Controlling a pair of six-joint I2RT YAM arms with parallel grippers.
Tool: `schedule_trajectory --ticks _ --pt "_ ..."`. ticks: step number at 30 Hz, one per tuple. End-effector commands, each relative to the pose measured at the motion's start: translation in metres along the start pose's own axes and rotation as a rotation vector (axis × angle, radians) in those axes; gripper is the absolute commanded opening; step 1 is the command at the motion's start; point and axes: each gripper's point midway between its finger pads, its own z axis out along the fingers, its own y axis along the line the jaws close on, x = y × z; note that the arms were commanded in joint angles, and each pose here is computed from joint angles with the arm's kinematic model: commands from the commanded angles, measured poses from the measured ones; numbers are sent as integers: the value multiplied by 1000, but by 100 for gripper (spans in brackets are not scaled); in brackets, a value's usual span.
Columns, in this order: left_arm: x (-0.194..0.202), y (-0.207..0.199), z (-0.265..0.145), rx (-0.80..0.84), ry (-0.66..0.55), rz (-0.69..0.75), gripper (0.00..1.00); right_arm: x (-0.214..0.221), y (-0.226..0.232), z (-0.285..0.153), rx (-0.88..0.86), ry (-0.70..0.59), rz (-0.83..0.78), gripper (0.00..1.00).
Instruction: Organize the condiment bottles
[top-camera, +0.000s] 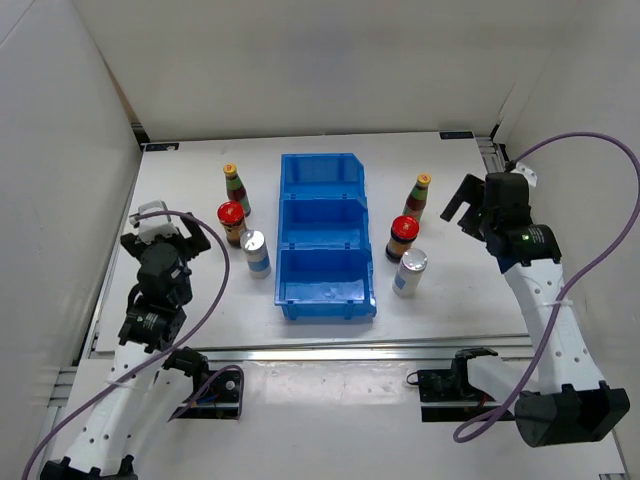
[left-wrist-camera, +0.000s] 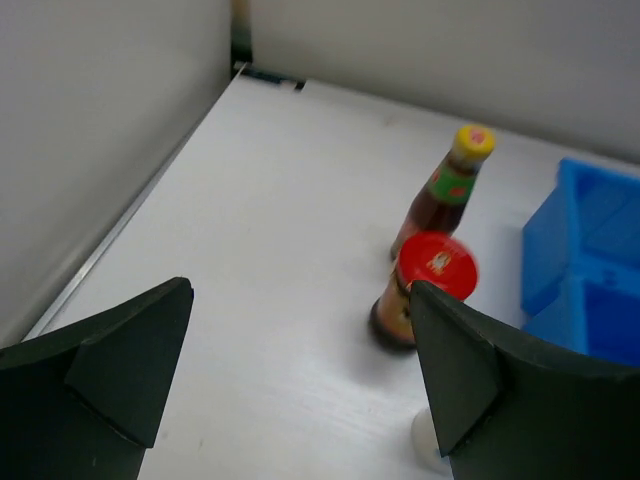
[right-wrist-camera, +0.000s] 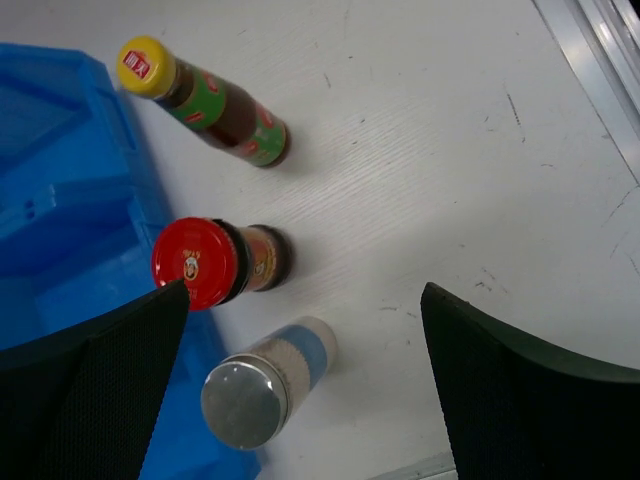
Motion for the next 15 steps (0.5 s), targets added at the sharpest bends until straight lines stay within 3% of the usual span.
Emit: schedule_trajectory --ticks 1,5,8,15 --pt "45 22 -8 -119 158 25 100 17 -3 -10 9 44 -19 100" --pt "31 35 -16 -187 83 -111 100 24 5 -16 -64 74 -69 100" --pt "27 -3 -20 57 80 -54 100 31 12 -25 -144 73 -84 100" --pt "32 -47 -29 289 128 -4 100 72 31 -43 -364 170 -229 100"
